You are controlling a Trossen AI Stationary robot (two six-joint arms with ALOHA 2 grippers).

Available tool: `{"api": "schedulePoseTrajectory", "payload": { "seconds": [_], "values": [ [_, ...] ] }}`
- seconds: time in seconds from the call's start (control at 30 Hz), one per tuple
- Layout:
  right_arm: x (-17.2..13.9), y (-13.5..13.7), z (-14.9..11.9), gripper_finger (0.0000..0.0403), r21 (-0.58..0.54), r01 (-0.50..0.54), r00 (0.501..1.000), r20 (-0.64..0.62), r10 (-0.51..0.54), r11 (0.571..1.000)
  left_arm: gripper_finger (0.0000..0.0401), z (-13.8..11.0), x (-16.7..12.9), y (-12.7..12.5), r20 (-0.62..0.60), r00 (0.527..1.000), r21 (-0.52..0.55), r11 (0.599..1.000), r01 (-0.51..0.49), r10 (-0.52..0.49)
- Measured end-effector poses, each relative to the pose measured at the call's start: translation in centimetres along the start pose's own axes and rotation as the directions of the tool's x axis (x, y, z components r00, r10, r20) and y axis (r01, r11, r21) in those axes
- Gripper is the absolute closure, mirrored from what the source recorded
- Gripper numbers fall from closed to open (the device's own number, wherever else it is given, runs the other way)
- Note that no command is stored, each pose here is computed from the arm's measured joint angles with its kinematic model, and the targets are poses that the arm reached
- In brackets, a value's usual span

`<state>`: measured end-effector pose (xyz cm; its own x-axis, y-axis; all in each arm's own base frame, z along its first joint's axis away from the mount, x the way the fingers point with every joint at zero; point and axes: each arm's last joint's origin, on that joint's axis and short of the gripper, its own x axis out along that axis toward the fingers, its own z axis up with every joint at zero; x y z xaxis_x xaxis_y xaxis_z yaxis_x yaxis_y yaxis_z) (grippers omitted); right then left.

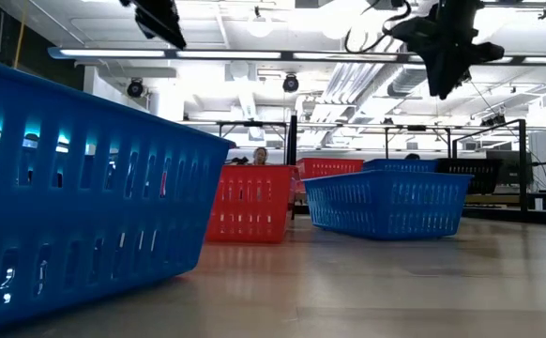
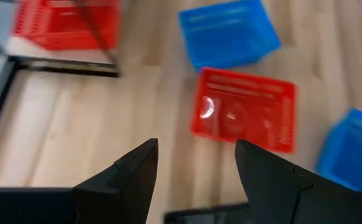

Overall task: Stack baskets on shelf by color
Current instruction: Stack the bottom blue basket on the blue basket on the shelf

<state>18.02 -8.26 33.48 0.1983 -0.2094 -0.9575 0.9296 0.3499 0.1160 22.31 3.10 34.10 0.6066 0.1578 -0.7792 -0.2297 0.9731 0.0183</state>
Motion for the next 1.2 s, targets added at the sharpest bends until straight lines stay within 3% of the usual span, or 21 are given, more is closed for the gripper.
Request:
{"api": "schedulePoseTrajectory", "payload": {
  "seconds": [0.33,0.57,1.07,1.2],
  "values": [
    [-0.3,1.6,-1.8,0.0337,-0.049,-0.01,1.0,0.019,0.011,0.999,0.0196,-1.1,-1.0,-6.0,-0.018,0.984,0.123,0.976,0.179,-0.178],
    [-0.5,2.5,-2.5,0.0337,-0.077,-0.049,0.998,0.022,0.051,0.996,0.0196,-2.6,-2.1,-10.3,-0.053,0.957,0.154,0.945,0.289,-0.285],
    [-0.6,3.2,-3.1,0.0337,-0.128,-0.08,0.996,0.028,0.084,0.989,0.0196,-5.9,2.1,-19.6,-0.211,0.935,0.332,0.878,0.344,-0.287],
    [-0.6,3.2,-3.1,0.0337,-0.124,-0.082,0.996,0.029,0.086,0.989,0.0196,-6.6,3.6,-20.6,-0.249,0.936,0.254,0.916,0.312,-0.25]
  ]
}}
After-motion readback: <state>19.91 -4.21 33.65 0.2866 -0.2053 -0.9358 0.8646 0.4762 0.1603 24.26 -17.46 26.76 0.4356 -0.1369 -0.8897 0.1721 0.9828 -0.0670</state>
